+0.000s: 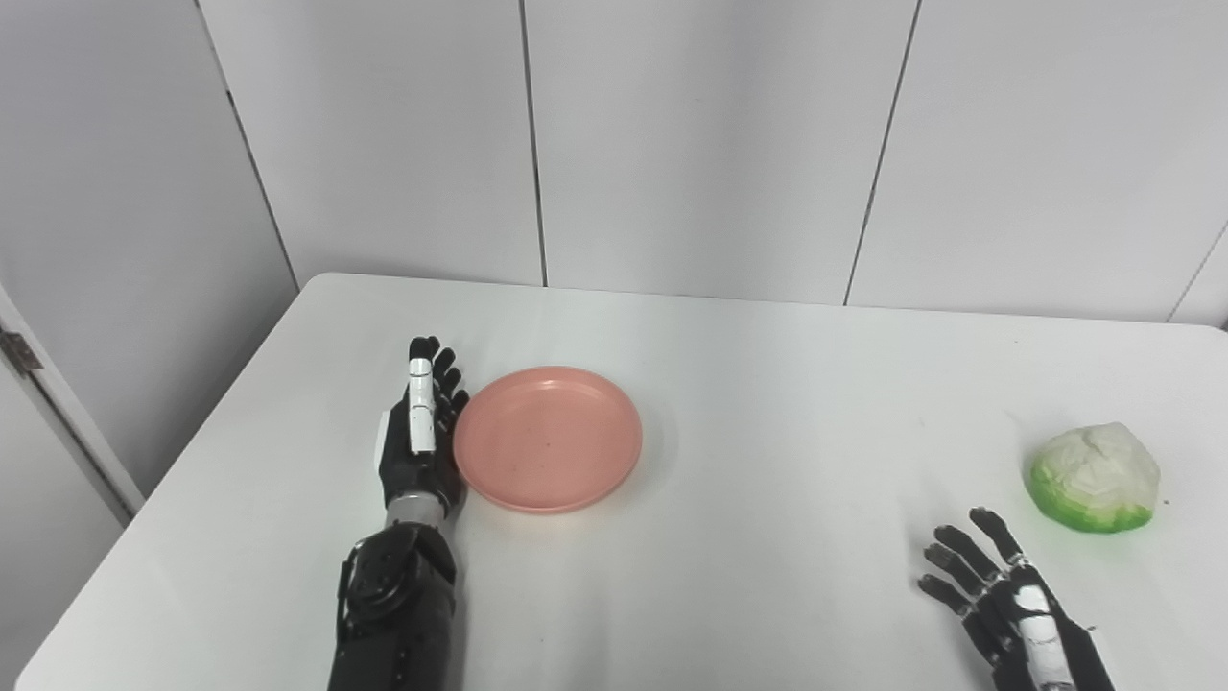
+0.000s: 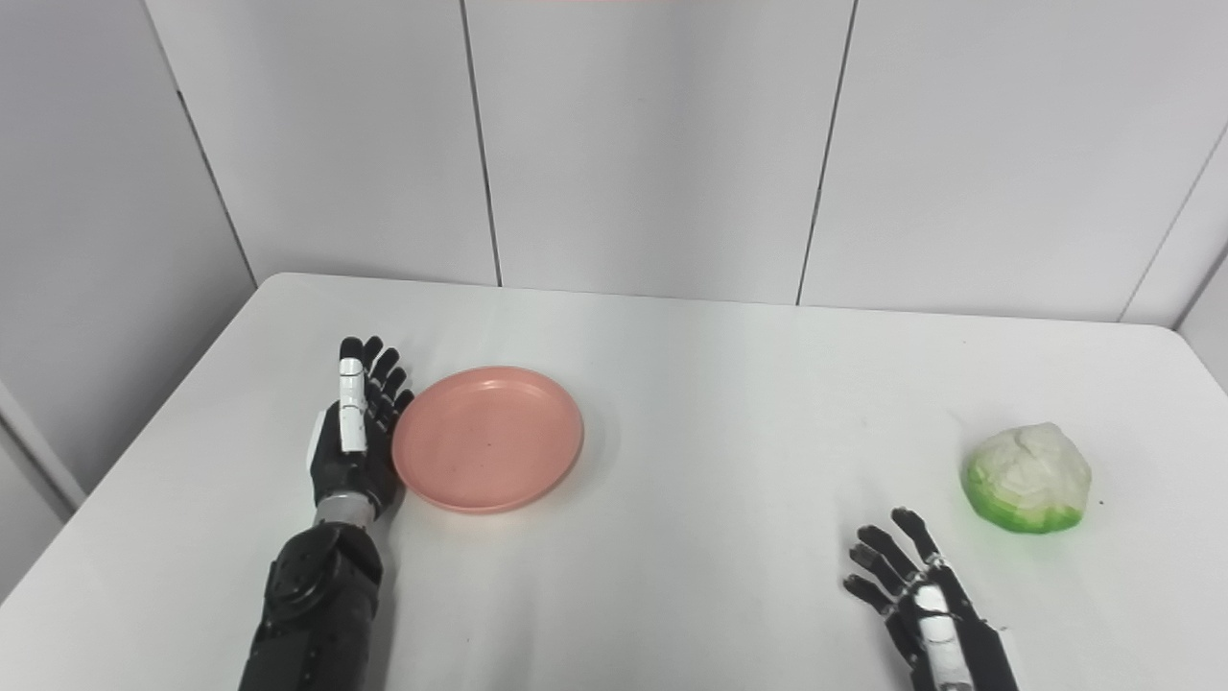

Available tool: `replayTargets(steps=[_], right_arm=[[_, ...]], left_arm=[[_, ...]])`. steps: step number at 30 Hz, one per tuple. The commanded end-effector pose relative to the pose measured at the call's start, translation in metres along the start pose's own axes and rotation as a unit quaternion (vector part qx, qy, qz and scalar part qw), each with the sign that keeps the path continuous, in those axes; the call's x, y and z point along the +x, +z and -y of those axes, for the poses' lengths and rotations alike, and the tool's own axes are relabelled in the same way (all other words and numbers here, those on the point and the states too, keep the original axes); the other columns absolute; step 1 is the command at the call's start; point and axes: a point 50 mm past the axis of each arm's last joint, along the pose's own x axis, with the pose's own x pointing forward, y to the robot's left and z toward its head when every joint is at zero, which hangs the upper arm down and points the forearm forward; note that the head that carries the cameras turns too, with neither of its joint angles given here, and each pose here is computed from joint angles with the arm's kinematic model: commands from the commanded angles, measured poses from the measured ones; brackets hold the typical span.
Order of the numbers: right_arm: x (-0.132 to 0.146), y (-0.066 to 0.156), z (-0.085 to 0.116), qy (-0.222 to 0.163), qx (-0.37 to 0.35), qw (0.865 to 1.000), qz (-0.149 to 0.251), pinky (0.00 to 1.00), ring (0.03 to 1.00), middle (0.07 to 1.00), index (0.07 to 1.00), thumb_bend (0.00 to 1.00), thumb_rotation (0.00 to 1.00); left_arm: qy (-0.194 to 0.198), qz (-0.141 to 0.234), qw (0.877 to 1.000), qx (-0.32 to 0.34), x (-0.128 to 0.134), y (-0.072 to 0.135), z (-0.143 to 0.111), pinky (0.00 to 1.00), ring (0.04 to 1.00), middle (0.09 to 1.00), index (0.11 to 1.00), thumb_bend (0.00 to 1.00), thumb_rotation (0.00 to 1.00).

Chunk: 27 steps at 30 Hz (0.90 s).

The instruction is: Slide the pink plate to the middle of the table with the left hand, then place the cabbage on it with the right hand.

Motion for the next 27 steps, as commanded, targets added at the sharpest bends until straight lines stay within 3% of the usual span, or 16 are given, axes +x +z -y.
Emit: replayTargets(steps=[1,7,10,15,22,27], right_arm=[[0.01,0.015,-0.012,0.007,0.004,0.999,0.043,0.78,0.819,0.818,0.888,0.8,0.81],[0.013,0.014,-0.021,0.006,0.001,0.999,0.04,0.76,0.798,0.805,0.873,0.81,0.81],[0.015,0.012,-0.024,0.009,0.0,0.999,0.041,0.76,0.802,0.806,0.874,0.78,0.83],[0.016,0.012,-0.034,0.007,-0.004,0.999,0.039,0.76,0.798,0.804,0.871,0.8,0.83],[0.017,0.01,-0.045,0.009,-0.007,0.999,0.033,0.75,0.793,0.805,0.874,0.78,0.83],[0.016,0.009,-0.052,0.01,-0.007,0.999,0.03,0.75,0.793,0.802,0.874,0.78,0.81]], left_arm=[[0.023,-0.044,0.999,-0.011,-0.015,-0.02,0.003,1.0,1.0,1.0,0.986,0.85,0.9],[0.028,-0.062,0.997,-0.043,-0.04,-0.041,0.024,1.0,1.0,1.0,0.998,0.85,0.93],[0.023,-0.069,0.995,-0.065,-0.05,-0.05,0.036,1.0,1.0,1.0,0.959,0.84,0.88],[-0.015,-0.086,0.995,-0.049,-0.056,-0.058,0.057,1.0,1.0,0.997,0.954,0.82,0.87],[-0.079,-0.099,0.992,-0.008,-0.041,-0.062,0.077,0.97,0.99,0.995,0.986,0.84,0.86],[-0.097,-0.1,0.99,0.011,-0.02,-0.064,0.087,0.92,0.987,0.991,1.0,0.85,0.84]])
